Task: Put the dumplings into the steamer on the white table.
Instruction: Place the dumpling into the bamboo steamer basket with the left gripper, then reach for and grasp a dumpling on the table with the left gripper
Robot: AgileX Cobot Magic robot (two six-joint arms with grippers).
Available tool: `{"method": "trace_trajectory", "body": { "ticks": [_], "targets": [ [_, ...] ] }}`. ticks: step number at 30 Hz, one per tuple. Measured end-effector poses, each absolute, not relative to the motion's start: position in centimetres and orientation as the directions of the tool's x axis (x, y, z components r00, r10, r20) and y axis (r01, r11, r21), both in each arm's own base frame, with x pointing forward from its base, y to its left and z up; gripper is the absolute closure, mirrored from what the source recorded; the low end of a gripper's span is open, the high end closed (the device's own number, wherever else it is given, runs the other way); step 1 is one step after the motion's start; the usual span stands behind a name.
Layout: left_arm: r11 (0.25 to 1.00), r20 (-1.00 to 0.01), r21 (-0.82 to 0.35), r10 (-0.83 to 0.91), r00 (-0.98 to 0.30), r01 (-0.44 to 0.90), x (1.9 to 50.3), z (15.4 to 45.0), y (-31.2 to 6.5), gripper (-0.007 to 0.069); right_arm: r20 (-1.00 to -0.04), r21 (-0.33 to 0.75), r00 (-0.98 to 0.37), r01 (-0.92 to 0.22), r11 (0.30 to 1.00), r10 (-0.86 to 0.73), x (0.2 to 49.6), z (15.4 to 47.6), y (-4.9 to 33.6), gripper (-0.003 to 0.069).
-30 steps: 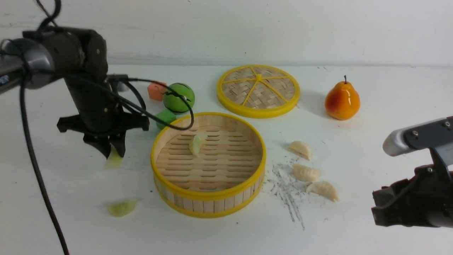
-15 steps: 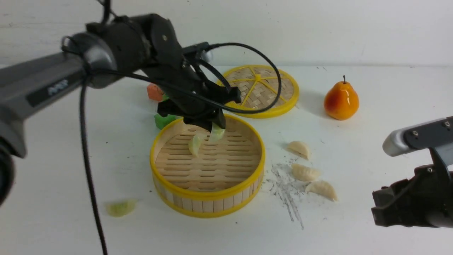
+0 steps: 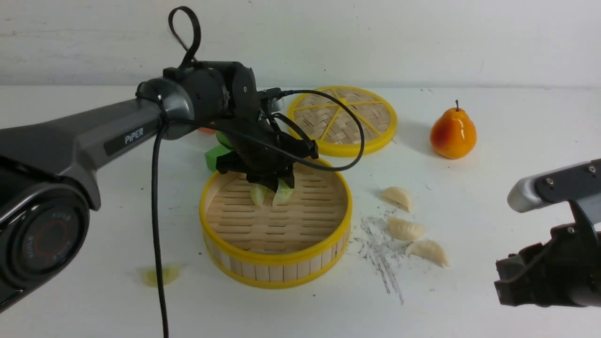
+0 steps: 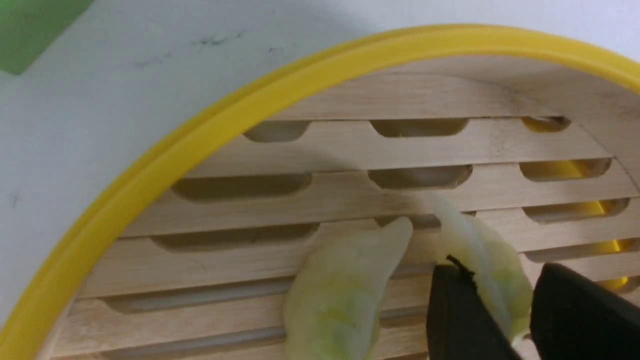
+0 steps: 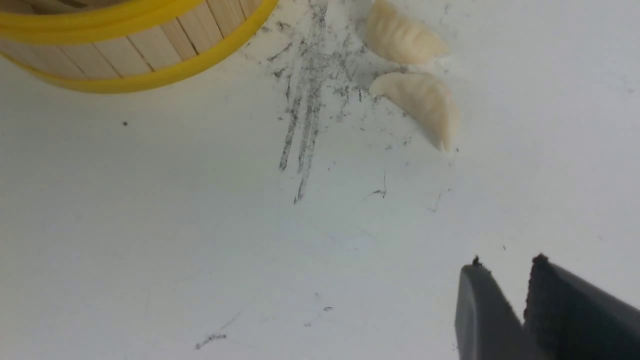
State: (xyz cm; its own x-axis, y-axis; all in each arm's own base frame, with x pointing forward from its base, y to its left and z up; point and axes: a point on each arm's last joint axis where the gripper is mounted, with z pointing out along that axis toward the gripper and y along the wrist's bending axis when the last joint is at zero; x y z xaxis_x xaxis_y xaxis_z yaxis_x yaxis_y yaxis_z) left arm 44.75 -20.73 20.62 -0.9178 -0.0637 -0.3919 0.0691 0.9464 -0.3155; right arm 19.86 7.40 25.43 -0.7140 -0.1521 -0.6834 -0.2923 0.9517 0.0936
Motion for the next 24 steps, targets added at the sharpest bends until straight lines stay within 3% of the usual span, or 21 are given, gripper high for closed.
{"method": "trace_trajectory", "body": {
  "ticks": [5,8,12,15,19,24],
  "targets": [
    [0.946,-0.388,-0.315,-0.059,-0.92,0.072,44.4,21.6,-20.6,0.0307,-0.683,0.093,-0.714,-0.293,0.952,-0.153,19.9,25.4,7.4,0.051],
    [0.947,-0.431,-0.298,-0.019,-0.902,0.123,43.3,25.1,-20.0,0.0285,-0.683,0.093,-0.714,-0.293,0.952,-0.153,19.9,25.4,7.4,0.051],
    [0.96,-0.502,-0.155,0.126,-0.856,0.233,40.4,31.3,-18.0,0.0301,-0.684,0.093,-0.713,-0.293,0.952,-0.153,19.9,25.4,7.4,0.0507],
    [0.965,-0.497,0.015,0.234,-0.836,0.262,37.9,34.1,-15.2,0.0333,-0.684,0.093,-0.713,-0.293,0.952,-0.153,19.9,25.4,7.4,0.0503],
    [0.97,-0.427,0.074,0.239,-0.872,0.23,35.3,33.2,-11.6,0.0379,-0.684,0.093,-0.713,-0.293,0.952,-0.153,19.9,25.4,7.4,0.0501],
    [0.968,-0.364,0.067,0.25,-0.897,0.242,32.3,26.7,-7.6,0.0385,-0.684,0.093,-0.713,-0.293,0.952,-0.153,19.9,25.4,7.4,0.0501]
  ]
}}
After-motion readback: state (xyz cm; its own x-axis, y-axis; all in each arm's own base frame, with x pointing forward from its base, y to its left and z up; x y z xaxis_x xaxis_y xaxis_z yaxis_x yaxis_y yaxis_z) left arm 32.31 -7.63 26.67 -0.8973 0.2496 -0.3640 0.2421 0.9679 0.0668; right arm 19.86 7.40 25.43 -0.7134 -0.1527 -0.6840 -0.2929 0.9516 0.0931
